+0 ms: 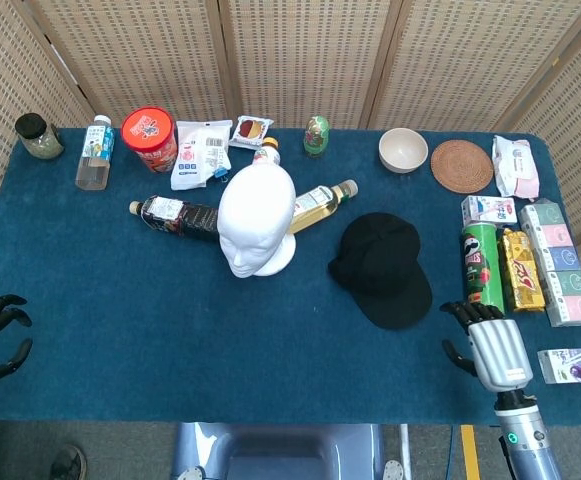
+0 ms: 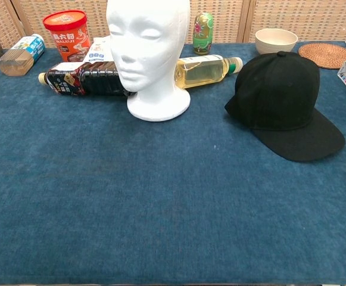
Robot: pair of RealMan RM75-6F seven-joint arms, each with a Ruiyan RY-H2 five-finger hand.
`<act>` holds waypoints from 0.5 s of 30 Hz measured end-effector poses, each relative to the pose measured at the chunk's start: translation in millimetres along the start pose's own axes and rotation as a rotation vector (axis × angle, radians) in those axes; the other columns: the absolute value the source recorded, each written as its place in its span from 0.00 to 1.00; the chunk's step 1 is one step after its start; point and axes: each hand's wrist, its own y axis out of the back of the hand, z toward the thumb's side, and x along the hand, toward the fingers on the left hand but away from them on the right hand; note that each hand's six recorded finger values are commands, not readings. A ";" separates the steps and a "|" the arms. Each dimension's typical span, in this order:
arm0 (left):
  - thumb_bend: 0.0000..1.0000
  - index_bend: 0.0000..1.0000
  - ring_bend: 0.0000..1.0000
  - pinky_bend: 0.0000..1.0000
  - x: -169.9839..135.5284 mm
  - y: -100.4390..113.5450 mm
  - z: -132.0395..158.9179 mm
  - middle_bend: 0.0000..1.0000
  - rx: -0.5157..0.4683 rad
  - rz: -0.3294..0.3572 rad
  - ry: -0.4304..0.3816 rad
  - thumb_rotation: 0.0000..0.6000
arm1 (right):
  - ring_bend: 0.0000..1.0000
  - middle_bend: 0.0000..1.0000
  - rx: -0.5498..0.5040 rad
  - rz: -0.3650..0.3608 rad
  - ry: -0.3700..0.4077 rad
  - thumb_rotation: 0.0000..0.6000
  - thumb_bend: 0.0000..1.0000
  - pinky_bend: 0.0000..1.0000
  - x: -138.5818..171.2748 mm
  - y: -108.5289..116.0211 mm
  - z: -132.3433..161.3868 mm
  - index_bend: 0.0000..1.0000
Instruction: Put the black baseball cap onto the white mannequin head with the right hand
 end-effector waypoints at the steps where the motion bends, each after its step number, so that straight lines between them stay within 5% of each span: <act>1: 0.35 0.45 0.26 0.33 0.3 0.9 0.0 0.31 0.001 0.002 0.000 1.00 | 0.51 0.50 -0.005 0.003 0.011 1.00 0.31 0.49 -2.5 -2.3 2.7 0.41; 8: 0.35 0.46 0.26 0.33 2.6 7.4 -2.4 0.31 0.008 0.013 0.008 1.00 | 0.70 0.66 -0.028 0.016 0.069 1.00 0.28 0.66 -19.4 -19.8 14.6 0.52; 15: 0.35 0.46 0.26 0.33 3.6 11.9 -4.7 0.31 0.017 0.015 0.013 1.00 | 0.74 0.70 -0.009 0.031 0.121 1.00 0.23 0.68 -34.2 -40.7 21.5 0.54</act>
